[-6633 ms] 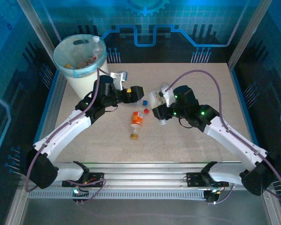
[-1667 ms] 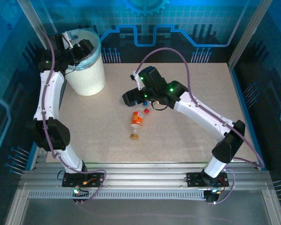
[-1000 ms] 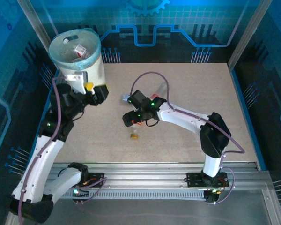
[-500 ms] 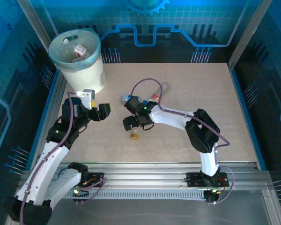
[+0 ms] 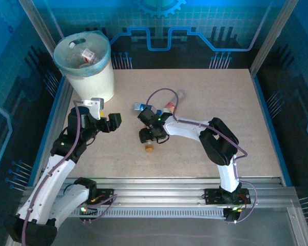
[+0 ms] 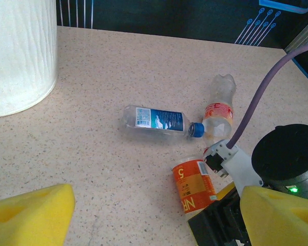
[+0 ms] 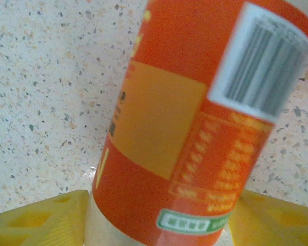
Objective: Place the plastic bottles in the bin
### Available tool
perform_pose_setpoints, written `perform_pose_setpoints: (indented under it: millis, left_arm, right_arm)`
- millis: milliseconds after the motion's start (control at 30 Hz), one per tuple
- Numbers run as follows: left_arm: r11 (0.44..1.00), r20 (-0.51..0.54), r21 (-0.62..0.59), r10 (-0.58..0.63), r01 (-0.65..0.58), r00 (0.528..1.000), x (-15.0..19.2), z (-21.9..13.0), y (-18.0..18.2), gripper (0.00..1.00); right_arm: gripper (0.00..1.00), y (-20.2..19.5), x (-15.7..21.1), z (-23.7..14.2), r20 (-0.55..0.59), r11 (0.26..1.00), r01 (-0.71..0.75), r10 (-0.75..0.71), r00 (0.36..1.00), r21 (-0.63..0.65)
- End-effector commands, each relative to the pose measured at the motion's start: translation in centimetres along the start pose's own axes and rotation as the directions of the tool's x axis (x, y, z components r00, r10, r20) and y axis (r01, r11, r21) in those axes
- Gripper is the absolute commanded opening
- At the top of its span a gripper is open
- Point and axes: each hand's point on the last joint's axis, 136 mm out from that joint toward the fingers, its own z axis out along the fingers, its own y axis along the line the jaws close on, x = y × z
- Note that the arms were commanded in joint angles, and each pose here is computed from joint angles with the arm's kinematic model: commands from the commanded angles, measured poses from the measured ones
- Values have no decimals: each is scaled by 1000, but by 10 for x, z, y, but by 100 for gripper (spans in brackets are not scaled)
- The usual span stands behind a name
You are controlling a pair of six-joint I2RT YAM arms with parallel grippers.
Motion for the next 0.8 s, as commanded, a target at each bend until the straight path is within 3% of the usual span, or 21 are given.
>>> perform_pose_setpoints:
  millis: [0,200,367,533,767]
  left_arm:
    - [1000,-6,-16,-1,1,1000,3,-1,2,86]
    - [1000,-6,-8,-19,19,1000,-5,-1,-2,87]
    - [998,-24,36,-53,54,998,-18,2,-14,87]
    - [978,-60,174,-104,113,993,-30,10,-41,87]
    - [901,-201,362,-176,240,964,-23,27,-76,87]
  right_arm:
    - [64,-7,4,1,-2,1000,-15,15,1000,-16]
    - [58,-6,7,-15,16,999,21,-20,1000,-48]
    - [57,2,5,-45,102,989,84,-72,992,-122]
    - [57,14,-6,-82,207,964,201,-165,964,-172]
    - [59,53,-22,-144,416,857,368,-205,886,-360]
